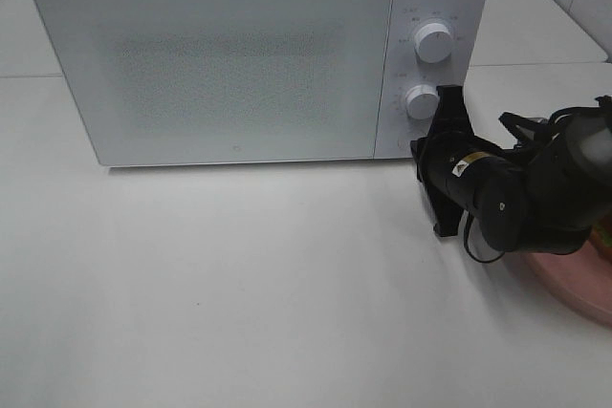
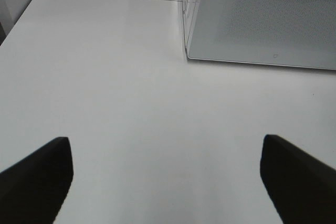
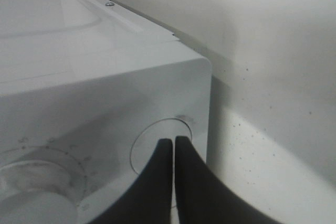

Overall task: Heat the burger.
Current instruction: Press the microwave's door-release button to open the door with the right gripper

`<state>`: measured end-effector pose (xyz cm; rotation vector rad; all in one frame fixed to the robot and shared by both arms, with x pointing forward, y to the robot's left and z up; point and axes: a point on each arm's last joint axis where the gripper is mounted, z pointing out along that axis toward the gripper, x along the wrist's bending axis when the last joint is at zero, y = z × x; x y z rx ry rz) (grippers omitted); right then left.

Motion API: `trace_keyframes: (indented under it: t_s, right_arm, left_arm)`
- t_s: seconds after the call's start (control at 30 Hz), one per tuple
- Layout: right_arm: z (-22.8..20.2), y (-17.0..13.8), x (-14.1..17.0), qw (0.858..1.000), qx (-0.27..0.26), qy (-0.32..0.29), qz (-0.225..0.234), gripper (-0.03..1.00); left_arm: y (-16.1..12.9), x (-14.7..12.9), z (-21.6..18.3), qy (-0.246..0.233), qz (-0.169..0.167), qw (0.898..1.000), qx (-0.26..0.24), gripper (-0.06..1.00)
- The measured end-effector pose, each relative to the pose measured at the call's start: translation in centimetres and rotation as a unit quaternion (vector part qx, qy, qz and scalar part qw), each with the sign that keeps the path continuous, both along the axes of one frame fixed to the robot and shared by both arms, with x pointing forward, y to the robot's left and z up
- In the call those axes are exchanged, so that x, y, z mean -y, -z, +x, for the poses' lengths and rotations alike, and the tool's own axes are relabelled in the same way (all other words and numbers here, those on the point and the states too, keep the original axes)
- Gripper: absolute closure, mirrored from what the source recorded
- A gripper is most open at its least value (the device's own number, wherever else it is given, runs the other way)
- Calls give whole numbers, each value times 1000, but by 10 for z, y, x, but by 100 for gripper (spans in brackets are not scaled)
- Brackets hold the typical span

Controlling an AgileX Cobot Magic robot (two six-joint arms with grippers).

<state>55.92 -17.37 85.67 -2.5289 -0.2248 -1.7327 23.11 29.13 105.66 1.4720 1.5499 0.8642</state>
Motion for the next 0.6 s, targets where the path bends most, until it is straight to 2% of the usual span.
trace_keyframes:
  t_s: [0.33,0.6]
  right_arm:
    - [8,-4,-4,1000,11,0,0,97]
    - [10,7,-3,1000,8,4,-8,97]
  left_arm:
    - [0,0,0,0,0,1000,0,6]
    - [0,0,0,0,0,1000,0,6]
